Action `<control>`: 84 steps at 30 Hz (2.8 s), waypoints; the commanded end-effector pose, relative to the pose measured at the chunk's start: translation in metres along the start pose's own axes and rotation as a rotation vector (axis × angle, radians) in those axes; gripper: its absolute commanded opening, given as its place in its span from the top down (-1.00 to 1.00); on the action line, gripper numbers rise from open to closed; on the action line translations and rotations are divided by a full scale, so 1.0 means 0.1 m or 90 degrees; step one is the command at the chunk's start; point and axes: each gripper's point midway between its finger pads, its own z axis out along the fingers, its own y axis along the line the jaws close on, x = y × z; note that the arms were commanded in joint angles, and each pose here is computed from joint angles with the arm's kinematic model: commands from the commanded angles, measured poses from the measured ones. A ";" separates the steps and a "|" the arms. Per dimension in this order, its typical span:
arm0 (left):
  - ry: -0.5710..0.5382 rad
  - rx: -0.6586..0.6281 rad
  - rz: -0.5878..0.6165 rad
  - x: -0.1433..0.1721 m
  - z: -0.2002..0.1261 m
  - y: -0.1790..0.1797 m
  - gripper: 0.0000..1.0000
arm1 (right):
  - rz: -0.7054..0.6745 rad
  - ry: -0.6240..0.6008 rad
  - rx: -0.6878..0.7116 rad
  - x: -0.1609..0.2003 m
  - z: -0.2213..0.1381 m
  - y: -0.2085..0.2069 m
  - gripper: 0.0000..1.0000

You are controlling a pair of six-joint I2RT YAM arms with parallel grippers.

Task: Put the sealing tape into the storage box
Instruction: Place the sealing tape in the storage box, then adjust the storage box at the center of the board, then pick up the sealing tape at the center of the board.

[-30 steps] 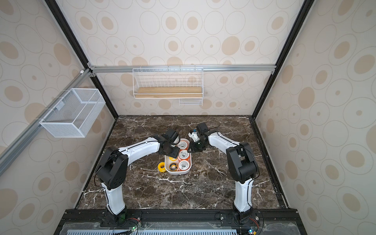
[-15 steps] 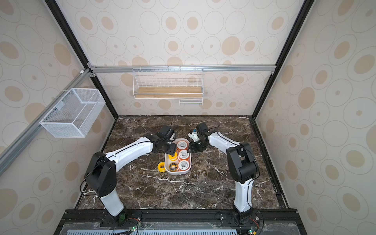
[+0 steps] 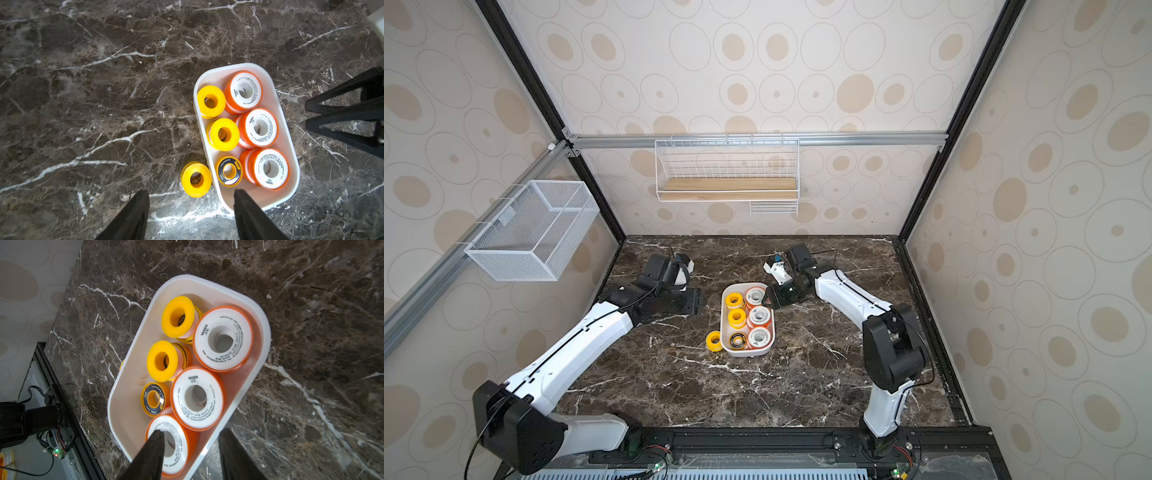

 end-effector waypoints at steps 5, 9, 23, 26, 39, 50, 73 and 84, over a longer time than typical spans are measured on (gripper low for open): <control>-0.026 -0.064 -0.072 0.33 -0.25 0.60 -0.35 | -0.127 0.044 -0.030 0.16 0.12 0.57 0.03; -0.049 -0.083 -0.094 0.40 -0.31 0.70 -0.34 | -0.189 0.079 -0.065 0.23 0.29 0.97 0.03; -0.084 -0.150 -0.097 0.41 -0.48 0.89 -0.34 | -0.246 0.148 -0.139 0.34 1.04 1.78 0.03; -0.082 -0.149 -0.096 0.41 -0.48 0.88 -0.34 | -0.228 0.161 -0.118 0.34 1.18 1.71 0.02; -0.062 -0.115 -0.085 0.43 -0.39 0.79 -0.35 | -0.168 0.169 0.038 0.28 1.21 1.22 -0.01; -0.003 0.016 -0.125 0.53 -0.08 0.46 -0.44 | -0.136 0.081 -0.026 -0.01 0.79 1.33 -0.05; 0.153 0.026 -0.011 0.98 0.98 -0.14 -0.68 | 0.169 0.020 0.108 0.30 0.07 -0.59 0.09; 0.180 0.036 0.020 1.00 1.16 -0.23 -0.70 | 0.171 0.031 0.078 0.29 0.16 -0.60 0.21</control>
